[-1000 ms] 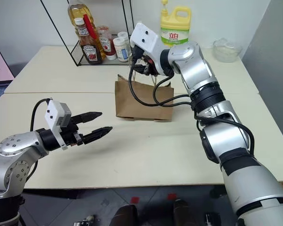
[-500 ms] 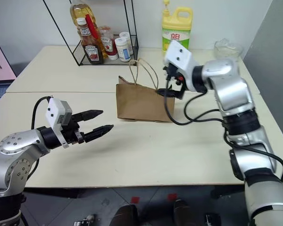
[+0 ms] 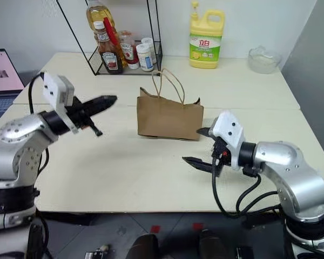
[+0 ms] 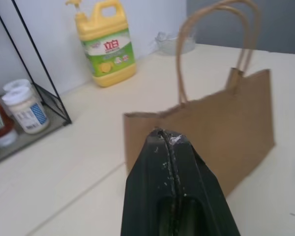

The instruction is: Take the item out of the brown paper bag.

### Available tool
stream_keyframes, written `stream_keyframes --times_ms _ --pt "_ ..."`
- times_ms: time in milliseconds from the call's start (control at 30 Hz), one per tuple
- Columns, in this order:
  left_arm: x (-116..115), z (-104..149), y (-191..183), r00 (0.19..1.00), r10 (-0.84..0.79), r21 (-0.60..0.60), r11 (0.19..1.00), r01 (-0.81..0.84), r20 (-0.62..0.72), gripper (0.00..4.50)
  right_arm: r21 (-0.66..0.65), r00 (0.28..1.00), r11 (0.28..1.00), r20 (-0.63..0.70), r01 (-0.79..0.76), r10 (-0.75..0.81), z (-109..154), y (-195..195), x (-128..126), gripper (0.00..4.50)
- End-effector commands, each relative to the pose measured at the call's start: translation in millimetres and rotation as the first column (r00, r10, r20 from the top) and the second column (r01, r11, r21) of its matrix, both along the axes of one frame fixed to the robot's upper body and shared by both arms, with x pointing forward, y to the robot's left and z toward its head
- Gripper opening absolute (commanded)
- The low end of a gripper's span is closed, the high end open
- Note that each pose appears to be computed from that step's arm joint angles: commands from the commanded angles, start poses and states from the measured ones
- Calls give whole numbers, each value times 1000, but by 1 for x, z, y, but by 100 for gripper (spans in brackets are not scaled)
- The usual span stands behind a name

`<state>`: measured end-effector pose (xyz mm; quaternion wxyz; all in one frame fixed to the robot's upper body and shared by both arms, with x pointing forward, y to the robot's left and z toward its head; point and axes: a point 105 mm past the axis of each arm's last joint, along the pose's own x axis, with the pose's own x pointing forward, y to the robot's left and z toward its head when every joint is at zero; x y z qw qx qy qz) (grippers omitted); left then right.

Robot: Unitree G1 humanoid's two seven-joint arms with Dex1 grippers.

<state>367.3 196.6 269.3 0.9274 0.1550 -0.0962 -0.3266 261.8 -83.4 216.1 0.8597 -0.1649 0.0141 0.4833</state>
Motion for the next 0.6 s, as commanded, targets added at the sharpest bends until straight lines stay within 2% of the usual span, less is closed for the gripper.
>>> stream_keyframes --times_ms 33,267,500,600 --pt "31 24 -3 994 56 43 997 -60 95 4 44 998 999 51 25 -27 13 6 -5 450" --pt "88 35 -16 975 162 208 959 -192 154 4 71 995 993 20 94 -95 10 3 -8 450" --pt "103 16 -42 983 148 353 919 -178 110 4 86 989 985 13 147 -148 11 -7 -14 450" --pt "104 7 -46 987 142 371 915 -160 74 4 88 986 982 13 167 -169 11 -12 -16 450"
